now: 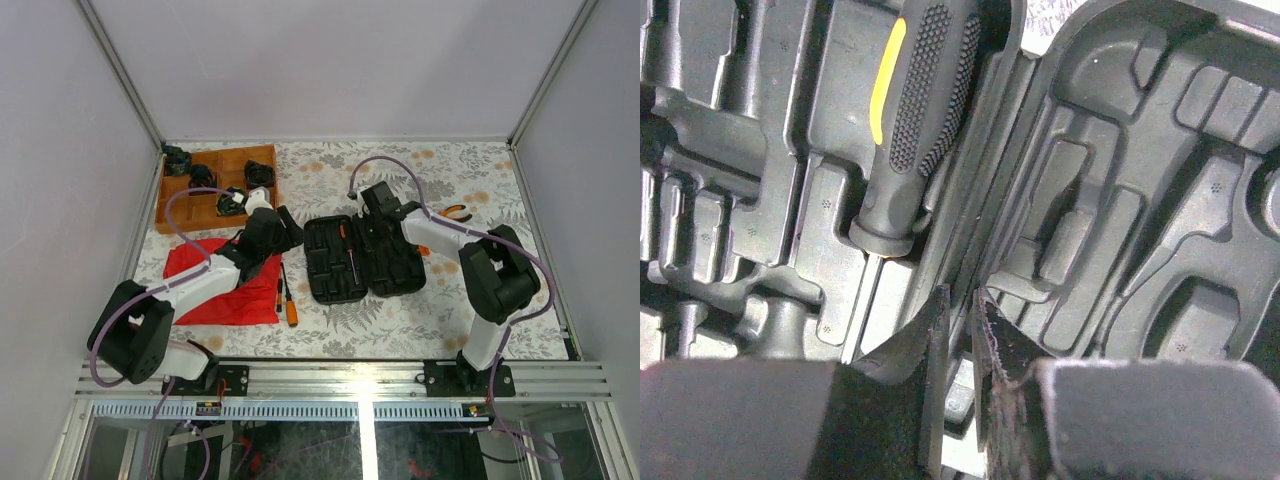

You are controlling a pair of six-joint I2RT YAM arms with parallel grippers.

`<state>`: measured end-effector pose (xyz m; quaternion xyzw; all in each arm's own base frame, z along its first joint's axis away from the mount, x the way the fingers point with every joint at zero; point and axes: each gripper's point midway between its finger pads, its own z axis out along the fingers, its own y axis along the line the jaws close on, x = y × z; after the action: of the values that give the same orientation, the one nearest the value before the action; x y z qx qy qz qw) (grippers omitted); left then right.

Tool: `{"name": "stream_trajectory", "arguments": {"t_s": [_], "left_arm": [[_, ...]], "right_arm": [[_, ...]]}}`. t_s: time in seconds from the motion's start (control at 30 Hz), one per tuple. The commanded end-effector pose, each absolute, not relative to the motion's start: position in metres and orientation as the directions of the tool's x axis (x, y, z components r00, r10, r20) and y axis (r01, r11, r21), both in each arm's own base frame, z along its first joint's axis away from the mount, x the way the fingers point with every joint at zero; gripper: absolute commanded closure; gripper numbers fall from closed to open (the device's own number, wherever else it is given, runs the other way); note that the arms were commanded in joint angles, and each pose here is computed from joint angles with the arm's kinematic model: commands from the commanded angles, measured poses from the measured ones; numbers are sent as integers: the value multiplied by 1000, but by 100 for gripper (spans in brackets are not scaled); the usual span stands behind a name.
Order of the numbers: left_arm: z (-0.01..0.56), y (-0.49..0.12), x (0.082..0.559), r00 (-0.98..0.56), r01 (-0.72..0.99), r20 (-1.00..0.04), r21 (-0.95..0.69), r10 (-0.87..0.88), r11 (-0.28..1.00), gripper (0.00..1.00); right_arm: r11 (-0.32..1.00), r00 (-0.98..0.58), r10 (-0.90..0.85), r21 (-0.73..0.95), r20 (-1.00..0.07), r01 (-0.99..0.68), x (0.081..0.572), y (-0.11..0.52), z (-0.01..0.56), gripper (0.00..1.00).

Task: Sort the tools into containers
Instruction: Move the storage box to the center of the board.

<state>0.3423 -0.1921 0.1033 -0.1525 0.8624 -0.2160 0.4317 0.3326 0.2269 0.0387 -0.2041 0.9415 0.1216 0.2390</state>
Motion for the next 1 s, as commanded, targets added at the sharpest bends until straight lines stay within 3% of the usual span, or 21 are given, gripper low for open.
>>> {"name": "stream_trajectory", "arguments": {"t_s": [0.0,0.23,0.47,0.67,0.97], "left_arm": [[110,-191,355,-547,-86,-733,-430,-403,899,42],[100,-193,357,-562,-67,-749,-382,-351,922,43],[92,-195,352,-585,-41,-740,-382,-332,923,40],[85,-196,354,-601,-57,-729,-370,-327,927,39],[82,-195,355,-611,-59,-720,-373,-329,926,39]], "right_arm": [[791,-707,-513,50,-486,-609,341,229,32,86],[764,-669,-566,-1,-482,-645,350,226,41,81],[778,-656,-463,82,-596,-623,344,240,86,67],[803,-683,-322,192,-656,-564,347,258,110,68],[800,-747,-294,273,-597,-534,356,278,94,74]]}}
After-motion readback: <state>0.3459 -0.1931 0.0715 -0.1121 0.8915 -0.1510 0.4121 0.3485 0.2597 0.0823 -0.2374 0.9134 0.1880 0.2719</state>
